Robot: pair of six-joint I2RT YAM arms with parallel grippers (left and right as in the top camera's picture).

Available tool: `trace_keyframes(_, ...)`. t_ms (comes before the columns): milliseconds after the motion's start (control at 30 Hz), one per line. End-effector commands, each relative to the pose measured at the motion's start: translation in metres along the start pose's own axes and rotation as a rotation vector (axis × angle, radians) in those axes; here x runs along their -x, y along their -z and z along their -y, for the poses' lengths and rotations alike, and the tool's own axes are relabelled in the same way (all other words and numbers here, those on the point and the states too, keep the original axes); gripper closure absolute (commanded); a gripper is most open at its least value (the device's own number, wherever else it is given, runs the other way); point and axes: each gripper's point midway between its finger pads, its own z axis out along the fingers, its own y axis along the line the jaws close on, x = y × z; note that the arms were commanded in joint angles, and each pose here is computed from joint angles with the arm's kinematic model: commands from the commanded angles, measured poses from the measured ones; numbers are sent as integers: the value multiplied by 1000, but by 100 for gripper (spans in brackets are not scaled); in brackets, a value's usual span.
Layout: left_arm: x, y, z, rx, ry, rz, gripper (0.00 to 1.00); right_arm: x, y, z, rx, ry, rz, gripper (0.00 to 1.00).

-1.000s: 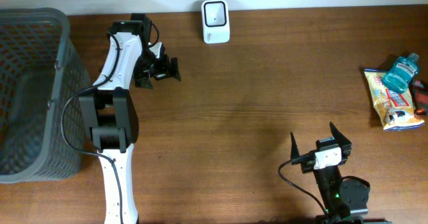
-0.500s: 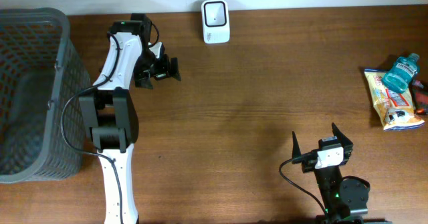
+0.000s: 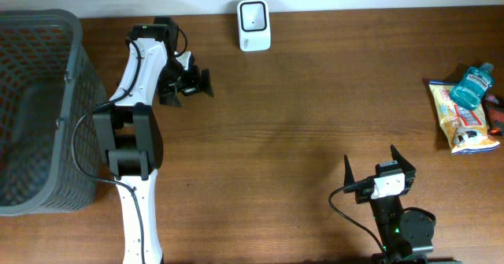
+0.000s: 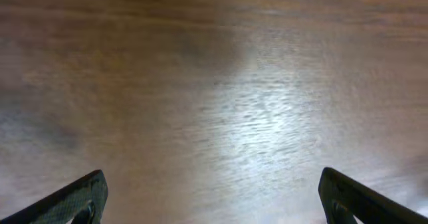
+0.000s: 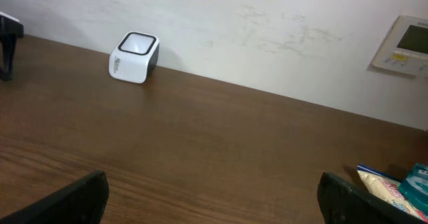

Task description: Scan the item barcode

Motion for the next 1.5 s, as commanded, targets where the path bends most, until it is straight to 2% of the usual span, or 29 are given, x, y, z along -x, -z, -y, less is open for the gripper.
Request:
trace_keyframes(0, 0, 16, 19, 1, -43, 48, 1, -3, 0, 1, -12, -7, -4, 2)
trace_keyframes(100, 4, 81, 46, 204, -168, 272, 1, -3, 0, 1, -13, -7, -4, 2)
trace_keyframes(167, 3, 124, 79, 222, -249, 426, 1, -3, 0, 1, -13, -7, -4, 2)
trace_keyframes(300, -19, 158, 99, 249, -424, 473, 1, -3, 0, 1, -13, -7, -4, 2)
trace_keyframes(433, -44, 144, 91, 238, -475, 455, 1, -3, 0, 1, -13, -7, -4, 2)
trace_keyframes(533, -62, 124, 89, 194, -502, 507, 1, -3, 0, 1, -13, -7, -4, 2)
trace_keyframes(600, -74, 112, 89, 151, -584, 571, 1, -3, 0, 1, -12, -7, -4, 2)
trace_keyframes(633, -85, 106, 86, 140, -663, 625, 1, -3, 0, 1, -13, -7, -4, 2)
trace_keyframes(667, -94, 101, 80, 138, -679, 664, 1, -3, 0, 1, -13, -7, -4, 2)
trace_keyframes(767, -132, 89, 58, 128, -686, 732, 1, -3, 0, 1, -13, -7, -4, 2)
trace_keyframes(800, -157, 89, 47, 126, -688, 749, 1, -3, 0, 1, -13, -7, -4, 2)
trace_keyframes(867, -183, 99, 40, 117, -695, 809, 1, -3, 0, 1, -13, -7, -4, 2)
trace_keyframes(967, -200, 114, 35, 119, -698, 864, 1, -3, 0, 1, -13, -7, -4, 2)
trace_keyframes(1067, -208, 110, 31, 117, -697, 852, 1, -3, 0, 1, -12, -7, -4, 2)
trace_keyframes(1133, -213, 104, 25, 113, -696, 897, 1, -3, 0, 1, -12, -7, -4, 2)
trace_keyframes(1200, -224, 92, 27, 39, -728, 950, 1, -3, 0, 1, -13, -7, -4, 2)
trace_keyframes(1467, -234, 111, 19, -74, -796, 1430, 1, -3, 0, 1, -13, -7, -4, 2)
